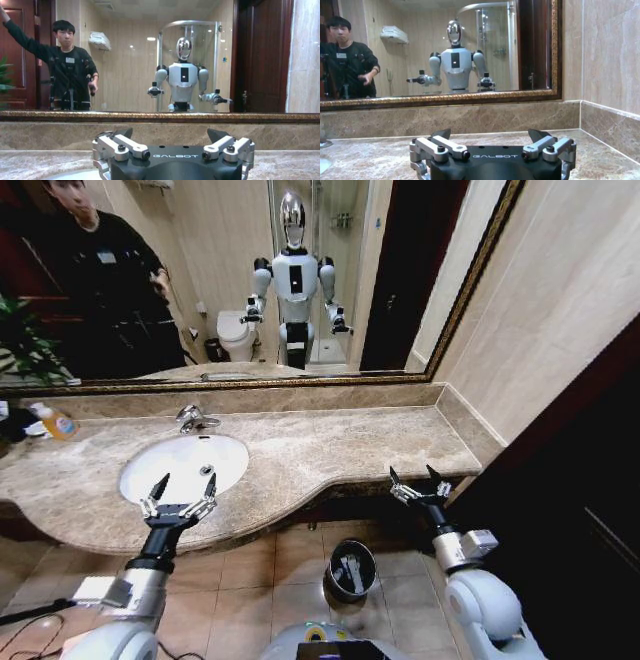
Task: Pick up the trash from the sink and place it in the trash bin.
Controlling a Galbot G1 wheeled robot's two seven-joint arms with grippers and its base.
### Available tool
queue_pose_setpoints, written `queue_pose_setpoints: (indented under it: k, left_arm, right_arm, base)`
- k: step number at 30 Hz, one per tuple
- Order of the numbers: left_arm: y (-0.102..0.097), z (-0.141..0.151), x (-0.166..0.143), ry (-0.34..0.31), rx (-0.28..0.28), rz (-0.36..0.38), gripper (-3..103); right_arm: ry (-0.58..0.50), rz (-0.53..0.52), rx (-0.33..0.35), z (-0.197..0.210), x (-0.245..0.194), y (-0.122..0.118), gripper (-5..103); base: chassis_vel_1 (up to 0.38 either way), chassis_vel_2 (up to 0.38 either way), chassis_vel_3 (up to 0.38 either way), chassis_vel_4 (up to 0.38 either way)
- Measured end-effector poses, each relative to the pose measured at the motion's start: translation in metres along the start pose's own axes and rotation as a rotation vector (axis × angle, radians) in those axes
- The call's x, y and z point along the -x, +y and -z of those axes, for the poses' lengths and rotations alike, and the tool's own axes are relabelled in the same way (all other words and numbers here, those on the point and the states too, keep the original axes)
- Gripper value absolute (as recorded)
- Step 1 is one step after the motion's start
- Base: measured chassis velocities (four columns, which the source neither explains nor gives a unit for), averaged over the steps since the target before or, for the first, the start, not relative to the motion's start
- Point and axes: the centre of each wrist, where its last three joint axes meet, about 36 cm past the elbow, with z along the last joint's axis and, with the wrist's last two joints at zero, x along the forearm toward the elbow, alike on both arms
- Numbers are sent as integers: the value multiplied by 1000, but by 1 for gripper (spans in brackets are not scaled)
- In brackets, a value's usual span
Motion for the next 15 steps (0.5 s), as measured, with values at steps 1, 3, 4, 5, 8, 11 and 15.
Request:
queue_pose_setpoints:
  k: [1, 3, 4, 5, 8, 11, 15]
  left_arm:
    - [0, 0, 0, 0, 0, 0, 100]
    - [0, 0, 0, 0, 0, 0, 100]
    - [0, 0, 0, 0, 0, 0, 100]
    - [0, 0, 0, 0, 0, 0, 100]
    - [0, 0, 0, 0, 0, 0, 100]
    - [0, 0, 0, 0, 0, 0, 100]
    - [0, 0, 0, 0, 0, 0, 100]
  right_arm:
    - [0, 0, 0, 0, 0, 0, 100]
    - [0, 0, 0, 0, 0, 0, 100]
    - [0, 0, 0, 0, 0, 0, 100]
    - [0, 0, 0, 0, 0, 0, 100]
    - [0, 1, 0, 0, 0, 0, 100]
    - [0, 1, 0, 0, 0, 0, 100]
    - [0, 1, 0, 0, 0, 0, 100]
  base:
    - [0, 0, 0, 0]
    - [0, 0, 0, 0]
    - [0, 0, 0, 0]
    - [0, 0, 0, 0]
    - [0, 0, 0, 0]
    - [0, 0, 0, 0]
    - [0, 0, 0, 0]
